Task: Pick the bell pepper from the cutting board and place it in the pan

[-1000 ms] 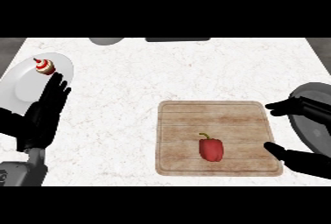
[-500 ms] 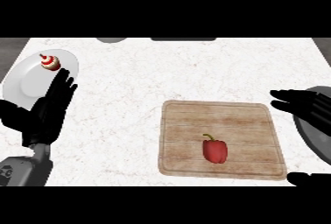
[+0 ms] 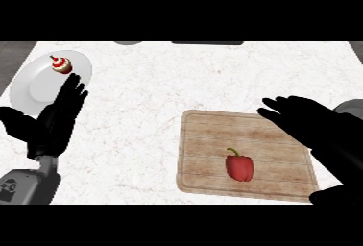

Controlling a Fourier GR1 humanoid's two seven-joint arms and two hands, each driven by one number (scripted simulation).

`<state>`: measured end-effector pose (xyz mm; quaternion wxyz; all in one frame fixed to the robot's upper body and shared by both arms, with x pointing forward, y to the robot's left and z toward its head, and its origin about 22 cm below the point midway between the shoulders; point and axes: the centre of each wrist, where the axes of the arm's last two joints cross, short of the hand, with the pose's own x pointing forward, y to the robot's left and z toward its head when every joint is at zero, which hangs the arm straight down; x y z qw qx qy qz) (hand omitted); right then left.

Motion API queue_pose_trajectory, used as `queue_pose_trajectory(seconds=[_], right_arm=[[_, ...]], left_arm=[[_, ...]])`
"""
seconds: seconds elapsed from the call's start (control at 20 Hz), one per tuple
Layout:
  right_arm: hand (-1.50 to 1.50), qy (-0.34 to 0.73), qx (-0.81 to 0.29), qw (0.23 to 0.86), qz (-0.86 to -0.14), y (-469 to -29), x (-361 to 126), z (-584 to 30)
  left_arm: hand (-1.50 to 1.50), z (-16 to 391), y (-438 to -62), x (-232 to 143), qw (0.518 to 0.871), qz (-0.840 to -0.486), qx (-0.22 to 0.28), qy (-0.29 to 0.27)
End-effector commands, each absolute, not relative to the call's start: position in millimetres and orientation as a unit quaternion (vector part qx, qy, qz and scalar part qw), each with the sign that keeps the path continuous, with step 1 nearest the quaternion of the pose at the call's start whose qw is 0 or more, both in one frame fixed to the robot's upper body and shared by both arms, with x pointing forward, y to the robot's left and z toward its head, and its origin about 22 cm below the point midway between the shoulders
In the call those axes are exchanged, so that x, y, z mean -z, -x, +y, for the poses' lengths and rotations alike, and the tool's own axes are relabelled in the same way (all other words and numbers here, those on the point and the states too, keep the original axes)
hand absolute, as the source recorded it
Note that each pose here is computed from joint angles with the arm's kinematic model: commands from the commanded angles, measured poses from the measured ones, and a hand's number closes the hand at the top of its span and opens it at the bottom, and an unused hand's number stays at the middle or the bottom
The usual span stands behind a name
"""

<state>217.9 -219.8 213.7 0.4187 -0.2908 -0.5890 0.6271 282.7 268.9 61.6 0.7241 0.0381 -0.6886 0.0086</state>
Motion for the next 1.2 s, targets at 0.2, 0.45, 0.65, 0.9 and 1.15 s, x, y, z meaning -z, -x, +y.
queue_pose_trajectory(seconds=[0.2,0.45,0.65,0.9,1.15], right_arm=[[-1.5,0.287,-0.745,0.435,-0.415,-216,-182,-176],[-1.5,0.289,-0.761,0.411,-0.411,-211,-191,-145],[-1.5,0.346,-0.774,0.379,-0.372,-196,-180,-134],[-1.5,0.37,-0.773,0.361,-0.367,-189,-177,-129],[-1.5,0.359,-0.764,0.361,-0.395,-192,-182,-100]], left_arm=[[0.0,265,-283,-69,0.728,-0.685,-0.007,-0.039],[0.0,261,-277,-42,0.728,-0.684,-0.014,-0.04],[0.0,276,-267,-64,0.729,-0.682,-0.021,-0.045],[0.0,270,-279,-55,0.718,-0.694,-0.02,-0.047],[0.0,265,-275,-56,0.727,-0.685,-0.023,-0.038]])
